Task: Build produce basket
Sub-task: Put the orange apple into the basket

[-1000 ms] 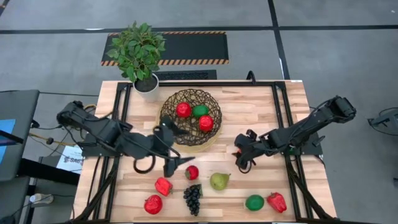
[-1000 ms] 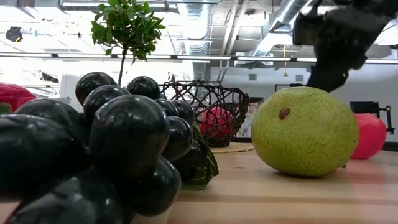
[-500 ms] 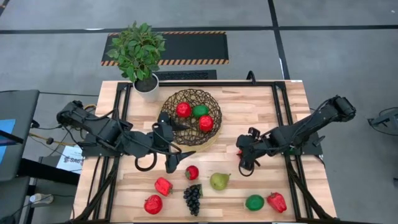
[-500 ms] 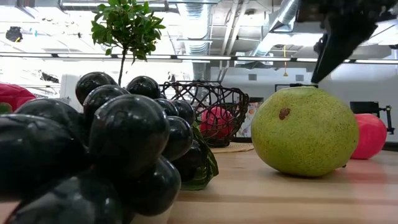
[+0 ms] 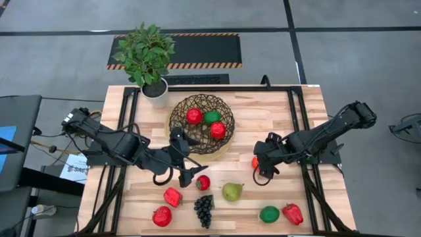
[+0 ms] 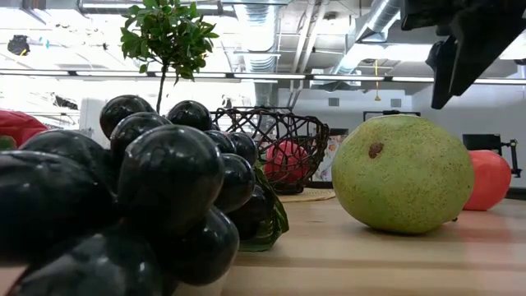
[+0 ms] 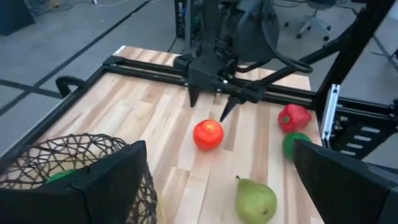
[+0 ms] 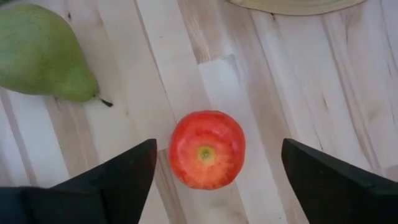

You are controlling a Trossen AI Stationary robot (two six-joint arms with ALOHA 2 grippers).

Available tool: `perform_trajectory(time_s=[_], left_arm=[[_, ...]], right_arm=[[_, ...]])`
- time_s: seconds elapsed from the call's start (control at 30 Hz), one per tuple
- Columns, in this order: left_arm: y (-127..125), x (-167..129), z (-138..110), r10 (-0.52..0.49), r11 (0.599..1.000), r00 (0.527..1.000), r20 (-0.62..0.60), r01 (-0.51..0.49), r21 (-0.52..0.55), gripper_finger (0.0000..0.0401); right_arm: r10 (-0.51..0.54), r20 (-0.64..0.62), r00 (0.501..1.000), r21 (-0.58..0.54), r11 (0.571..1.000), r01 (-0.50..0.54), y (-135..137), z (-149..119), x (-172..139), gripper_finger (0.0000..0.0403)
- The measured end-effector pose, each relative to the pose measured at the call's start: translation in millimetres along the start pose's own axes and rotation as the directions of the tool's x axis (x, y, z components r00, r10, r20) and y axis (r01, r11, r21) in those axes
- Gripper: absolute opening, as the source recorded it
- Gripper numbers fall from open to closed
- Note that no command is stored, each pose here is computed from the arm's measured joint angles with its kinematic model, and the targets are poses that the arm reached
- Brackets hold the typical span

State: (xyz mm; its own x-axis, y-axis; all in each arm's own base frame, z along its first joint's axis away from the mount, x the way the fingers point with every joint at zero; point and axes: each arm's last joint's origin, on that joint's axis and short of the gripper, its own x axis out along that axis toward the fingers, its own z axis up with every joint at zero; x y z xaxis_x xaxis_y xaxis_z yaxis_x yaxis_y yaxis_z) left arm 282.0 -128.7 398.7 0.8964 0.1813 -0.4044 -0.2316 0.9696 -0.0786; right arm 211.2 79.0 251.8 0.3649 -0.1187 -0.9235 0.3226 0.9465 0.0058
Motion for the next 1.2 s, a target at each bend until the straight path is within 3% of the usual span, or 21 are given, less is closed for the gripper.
perform_trajectory(time_s=[0.13, 0.23, 0.37, 0.67, 0.77, 0.83, 0.93, 1.07, 1.13, 1.2], left_arm=[[-5.6, 8.5, -14.3, 0.003, 1.0, 1.0, -0.01, -0.003, 0.014, 0.0387], [-2.2, 17.0, -25.0, -0.005, 1.0, 0.998, -0.067, 0.006, 0.014, 0.0387], [5.0, 21.5, -20.7, -0.064, 0.994, 0.994, -0.092, 0.055, -0.091, 0.0387], [-14.7, 57.0, -48.7, -0.045, 0.999, 0.979, -0.199, 0.047, 0.003, 0.0387], [-20.7, 70.2, -56.5, -0.132, 0.989, 0.958, -0.256, 0.112, -0.092, 0.0387], [-25.2, 76.0, -57.8, -0.178, 0.979, 0.951, -0.252, 0.146, -0.14, 0.0387], [-34.6, 81.9, -62.1, -0.164, 0.984, 0.963, -0.215, 0.144, -0.109, 0.0387], [-40.1, 79.4, -51.0, -0.194, 0.98, 0.968, -0.157, 0.184, -0.074, 0.0387], [-33.9, 66.0, -27.6, -0.237, 0.971, 0.956, -0.175, 0.23, -0.061, 0.0387], [-25.1, 39.2, 11.2, -0.259, 0.965, 0.959, -0.116, 0.252, -0.072, 0.0387]], right_arm=[[-0.016, -0.005, 1.0, -0.002, 1.0, 0.016, 1.3, 1.6, 5.3, 0.037], [0.054, 0.013, 0.998, -0.016, 0.998, -0.054, 5.1, 8.2, -2.2, 0.0368], [0.125, 0.11, 0.986, -0.046, 0.992, -0.121, 8.8, 30.3, -45.2, 0.0369], [0.156, 0.305, 0.94, -0.134, 0.984, -0.12, -3.4, 63.2, -128.9, 0.0368], [0.19, 0.415, 0.89, -0.126, 0.981, -0.151, -8.6, 71.1, -166.0, 0.0368], [0.165, 0.472, 0.866, -0.116, 0.985, -0.125, -12.4, 72.4, -182.9, 0.0368], [0.033, 0.485, 0.874, -0.078, 0.997, 0.005, -19.8, 67.1, -187.6, 0.0368], [-0.095, 0.378, 0.921, -0.018, 0.994, 0.11, -25.6, 61.6, -174.2, 0.0368], [-0.099, 0.325, 0.94, 0.004, 0.995, 0.104, -24.5, 58.4, -168.7, 0.0368], [-0.074, 0.298, 0.952, 0.017, 0.997, 0.072, -18.8, 52.8, -165.9, 0.0368]])
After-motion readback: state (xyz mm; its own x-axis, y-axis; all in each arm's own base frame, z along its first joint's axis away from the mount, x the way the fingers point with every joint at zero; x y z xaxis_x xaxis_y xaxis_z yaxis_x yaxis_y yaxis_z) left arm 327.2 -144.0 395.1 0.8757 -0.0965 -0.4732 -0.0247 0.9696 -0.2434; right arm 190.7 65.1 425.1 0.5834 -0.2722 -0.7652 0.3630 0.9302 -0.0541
